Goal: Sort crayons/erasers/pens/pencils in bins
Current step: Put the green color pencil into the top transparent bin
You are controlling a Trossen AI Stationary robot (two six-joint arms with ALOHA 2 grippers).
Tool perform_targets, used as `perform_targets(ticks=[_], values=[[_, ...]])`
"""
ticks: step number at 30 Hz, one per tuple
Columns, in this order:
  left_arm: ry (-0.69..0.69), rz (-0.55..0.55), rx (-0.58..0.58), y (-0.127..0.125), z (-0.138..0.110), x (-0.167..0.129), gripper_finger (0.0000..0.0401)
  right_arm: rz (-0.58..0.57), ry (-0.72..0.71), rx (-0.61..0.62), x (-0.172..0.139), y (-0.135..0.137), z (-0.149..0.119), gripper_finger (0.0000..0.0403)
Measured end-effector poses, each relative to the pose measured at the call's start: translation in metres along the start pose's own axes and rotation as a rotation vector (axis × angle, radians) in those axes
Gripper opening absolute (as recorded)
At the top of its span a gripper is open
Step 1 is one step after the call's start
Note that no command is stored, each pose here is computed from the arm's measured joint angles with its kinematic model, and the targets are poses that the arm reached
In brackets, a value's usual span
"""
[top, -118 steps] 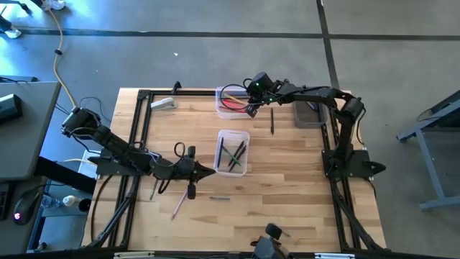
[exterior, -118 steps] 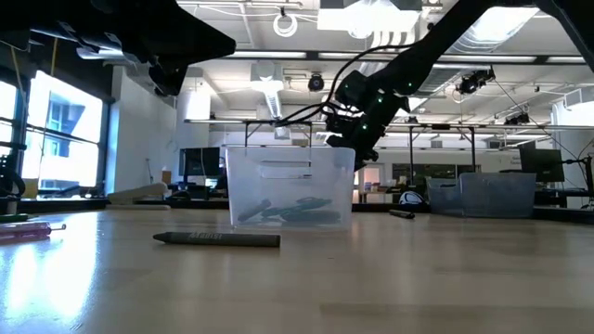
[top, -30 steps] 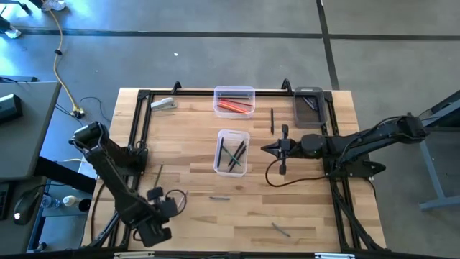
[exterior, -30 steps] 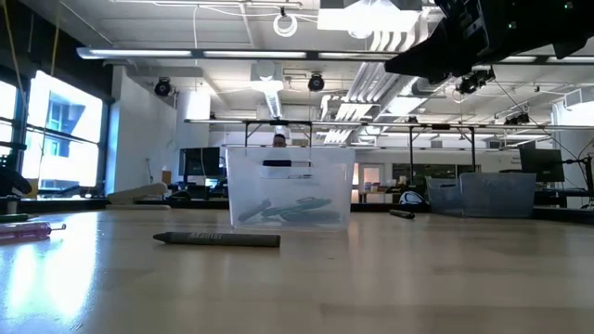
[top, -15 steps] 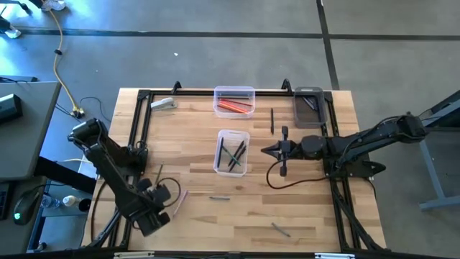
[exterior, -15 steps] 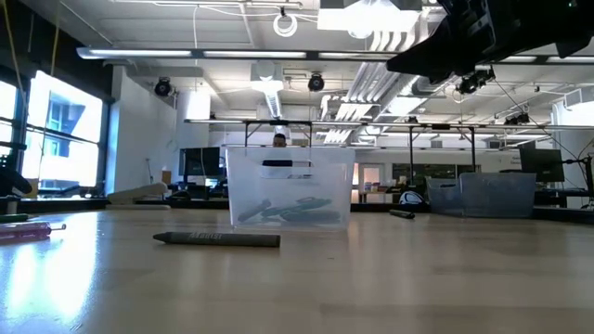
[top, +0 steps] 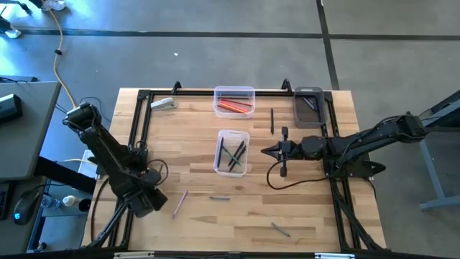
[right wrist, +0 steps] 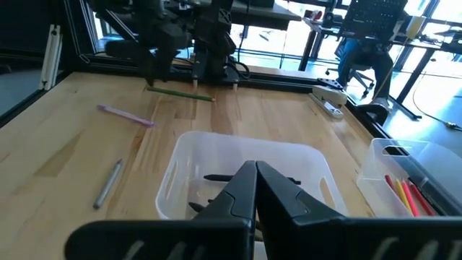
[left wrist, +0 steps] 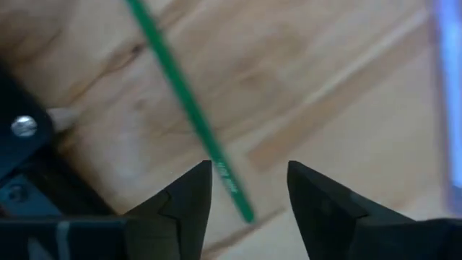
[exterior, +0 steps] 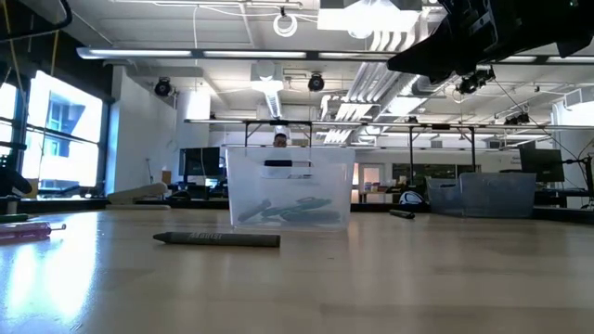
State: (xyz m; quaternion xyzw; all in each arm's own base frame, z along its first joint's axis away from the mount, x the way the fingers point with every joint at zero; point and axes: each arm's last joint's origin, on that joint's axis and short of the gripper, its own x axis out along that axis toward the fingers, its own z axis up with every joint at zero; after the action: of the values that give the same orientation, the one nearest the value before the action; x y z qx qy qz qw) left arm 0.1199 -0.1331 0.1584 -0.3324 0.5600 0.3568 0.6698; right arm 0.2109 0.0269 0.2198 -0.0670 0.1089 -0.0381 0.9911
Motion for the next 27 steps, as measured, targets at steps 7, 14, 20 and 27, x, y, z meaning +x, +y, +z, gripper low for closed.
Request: perform_targets(ticks=[7,14,20,27], values=[[0.045,0.016,-0.020,0.009,0.000,0.017,0.0172,0.000,-0.003,-0.003,0.000,0.000,0.000,0.0000],[0.058,-0.014,0.003,0.014,-0.001,0.028,0.0125,0.000,-0.003,-0.003,0.000,0.000,0.000,0.0000],[0.063,-0.028,0.121,0.012,-0.001,0.028,0.0063,0.000,-0.006,-0.002,0.000,0.000,0.001,0.0000],[0.072,-0.059,0.219,0.006,-0.003,0.024,0.0014,0.000,-0.006,-0.002,0.000,0.000,0.001,0.0000]])
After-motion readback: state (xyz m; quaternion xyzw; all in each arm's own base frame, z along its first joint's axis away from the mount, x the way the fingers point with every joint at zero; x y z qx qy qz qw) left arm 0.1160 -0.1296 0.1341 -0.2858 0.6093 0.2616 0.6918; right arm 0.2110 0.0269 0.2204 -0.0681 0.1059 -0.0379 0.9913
